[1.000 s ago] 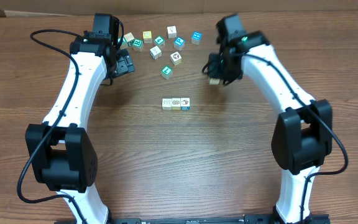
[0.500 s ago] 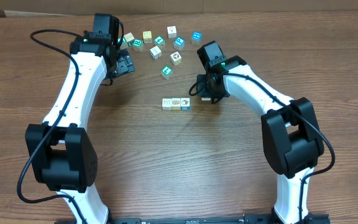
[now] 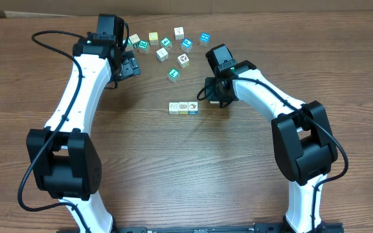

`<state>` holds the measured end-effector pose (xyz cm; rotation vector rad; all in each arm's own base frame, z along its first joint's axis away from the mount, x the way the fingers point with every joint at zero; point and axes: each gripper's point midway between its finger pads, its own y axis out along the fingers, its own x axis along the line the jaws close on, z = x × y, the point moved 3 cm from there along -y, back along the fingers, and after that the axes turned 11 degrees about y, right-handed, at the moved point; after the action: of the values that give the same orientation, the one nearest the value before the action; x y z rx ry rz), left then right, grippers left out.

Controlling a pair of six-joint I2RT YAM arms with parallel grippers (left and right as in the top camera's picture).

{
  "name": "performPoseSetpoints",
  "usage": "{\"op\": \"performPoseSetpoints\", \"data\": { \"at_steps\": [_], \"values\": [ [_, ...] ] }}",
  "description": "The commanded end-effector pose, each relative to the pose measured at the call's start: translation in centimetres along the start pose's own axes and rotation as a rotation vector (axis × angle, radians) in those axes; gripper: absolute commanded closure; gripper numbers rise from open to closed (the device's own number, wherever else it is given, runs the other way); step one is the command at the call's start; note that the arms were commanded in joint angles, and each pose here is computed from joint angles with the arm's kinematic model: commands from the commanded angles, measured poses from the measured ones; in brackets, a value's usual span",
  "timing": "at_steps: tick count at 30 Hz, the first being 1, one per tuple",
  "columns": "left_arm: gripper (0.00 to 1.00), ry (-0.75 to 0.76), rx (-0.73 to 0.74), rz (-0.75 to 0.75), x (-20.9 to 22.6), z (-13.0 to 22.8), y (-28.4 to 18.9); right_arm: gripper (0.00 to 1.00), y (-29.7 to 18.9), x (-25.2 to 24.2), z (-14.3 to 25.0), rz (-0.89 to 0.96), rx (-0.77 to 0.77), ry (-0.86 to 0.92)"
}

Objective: Form a horizontal line
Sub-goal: 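Carry the K block down toward the right end of the row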

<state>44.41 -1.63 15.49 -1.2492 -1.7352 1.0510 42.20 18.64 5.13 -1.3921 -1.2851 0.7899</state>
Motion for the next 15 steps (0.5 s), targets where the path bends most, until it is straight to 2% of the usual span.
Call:
{"op": "performPoseSetpoints", "data": {
  "at_steps": [1,3,15],
  "values": [
    [0.00,0.001,-0.012,-0.009,-0.07,-0.54,-0.04,0.69,0.14,-0.19,-0.14,0.010,-0.011,0.008],
    [0.00,0.001,-0.012,-0.009,-0.07,-0.54,-0.04,0.66,0.14,-0.23,-0.17,0.012,-0.013,0.008],
    [0.01,0.001,-0.013,-0.009,-0.07,-0.55,-0.04,0.65,0.14,-0.21,-0.38,0.012,-0.023,0.006]
  ]
}}
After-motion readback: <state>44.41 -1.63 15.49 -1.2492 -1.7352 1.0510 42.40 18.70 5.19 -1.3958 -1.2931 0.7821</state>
